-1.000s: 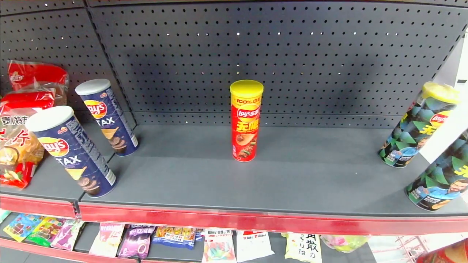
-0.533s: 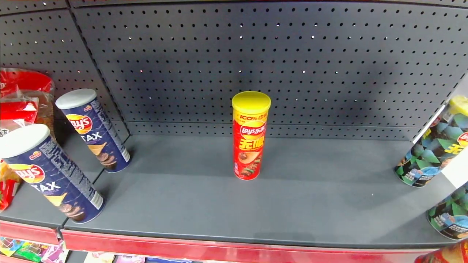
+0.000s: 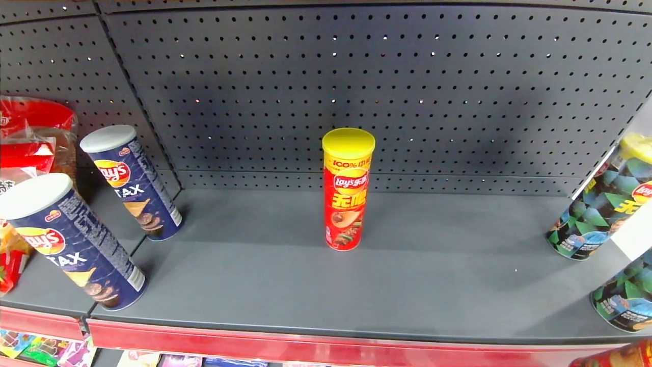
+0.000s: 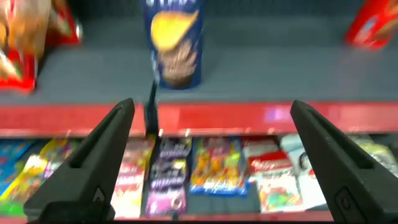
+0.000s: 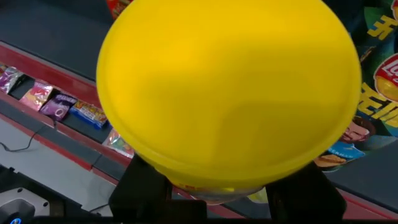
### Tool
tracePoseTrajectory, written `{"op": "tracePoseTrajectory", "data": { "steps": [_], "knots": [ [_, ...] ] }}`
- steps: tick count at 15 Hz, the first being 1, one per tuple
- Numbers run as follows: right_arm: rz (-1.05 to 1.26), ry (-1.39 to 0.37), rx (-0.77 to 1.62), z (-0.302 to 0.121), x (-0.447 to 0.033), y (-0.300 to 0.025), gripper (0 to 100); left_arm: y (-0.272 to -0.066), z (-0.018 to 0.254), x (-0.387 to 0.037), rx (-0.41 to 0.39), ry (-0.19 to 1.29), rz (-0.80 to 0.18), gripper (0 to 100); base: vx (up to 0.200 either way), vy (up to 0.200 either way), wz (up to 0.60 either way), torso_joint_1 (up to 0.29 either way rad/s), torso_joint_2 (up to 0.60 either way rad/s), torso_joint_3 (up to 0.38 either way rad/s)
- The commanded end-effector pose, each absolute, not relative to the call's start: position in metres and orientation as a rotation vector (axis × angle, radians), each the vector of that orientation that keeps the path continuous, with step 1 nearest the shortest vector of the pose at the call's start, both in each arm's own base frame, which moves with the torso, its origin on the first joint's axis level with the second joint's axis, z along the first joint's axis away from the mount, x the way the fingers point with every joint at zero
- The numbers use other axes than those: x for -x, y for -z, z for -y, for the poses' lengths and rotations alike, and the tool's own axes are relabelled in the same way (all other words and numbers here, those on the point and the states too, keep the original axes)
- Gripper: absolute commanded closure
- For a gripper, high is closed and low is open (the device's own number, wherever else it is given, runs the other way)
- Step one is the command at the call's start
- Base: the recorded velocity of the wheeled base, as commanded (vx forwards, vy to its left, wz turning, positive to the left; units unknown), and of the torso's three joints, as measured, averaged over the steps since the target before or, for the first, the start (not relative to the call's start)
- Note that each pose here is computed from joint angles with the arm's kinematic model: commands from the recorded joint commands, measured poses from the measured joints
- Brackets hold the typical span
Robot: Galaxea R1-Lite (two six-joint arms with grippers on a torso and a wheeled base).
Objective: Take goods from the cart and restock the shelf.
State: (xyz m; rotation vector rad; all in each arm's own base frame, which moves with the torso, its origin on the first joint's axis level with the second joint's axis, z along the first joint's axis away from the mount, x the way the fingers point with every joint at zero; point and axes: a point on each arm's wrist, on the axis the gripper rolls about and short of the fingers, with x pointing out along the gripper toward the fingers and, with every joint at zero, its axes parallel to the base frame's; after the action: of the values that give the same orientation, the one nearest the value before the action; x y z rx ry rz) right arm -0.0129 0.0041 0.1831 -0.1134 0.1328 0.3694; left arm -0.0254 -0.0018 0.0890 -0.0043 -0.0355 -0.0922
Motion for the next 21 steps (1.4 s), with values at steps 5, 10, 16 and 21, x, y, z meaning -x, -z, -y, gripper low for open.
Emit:
{"op": "tracePoseTrajectory", "data": {
  "steps": [5, 10, 16, 21],
  "knots": [
    [-0.150, -0.384, 0.113, -0.005, 0.007, -0.190, 100, -0.218, 0.022, -0.058, -0.035, 0.700, -0.156, 0, 0.000, 0.000, 0.00, 0.000, 0.00, 0.000],
    [-0.174, -0.391, 0.110, -0.006, -0.003, -0.201, 100, -0.212, 0.075, -0.169, -0.079, 0.961, -0.252, 0, 0.000, 0.000, 0.00, 0.000, 0.00, 0.000],
    [-0.161, -0.384, 0.112, -0.007, -0.006, -0.212, 100, -0.203, 0.137, -0.262, -0.094, 1.053, -0.198, 0, 0.000, 0.000, 0.00, 0.000, 0.00, 0.000],
    [-0.158, -0.384, 0.110, -0.006, -0.005, -0.212, 100, -0.199, 0.169, -0.290, -0.101, 1.098, -0.189, 0, 0.000, 0.000, 0.00, 0.000, 0.00, 0.000]
  ]
}}
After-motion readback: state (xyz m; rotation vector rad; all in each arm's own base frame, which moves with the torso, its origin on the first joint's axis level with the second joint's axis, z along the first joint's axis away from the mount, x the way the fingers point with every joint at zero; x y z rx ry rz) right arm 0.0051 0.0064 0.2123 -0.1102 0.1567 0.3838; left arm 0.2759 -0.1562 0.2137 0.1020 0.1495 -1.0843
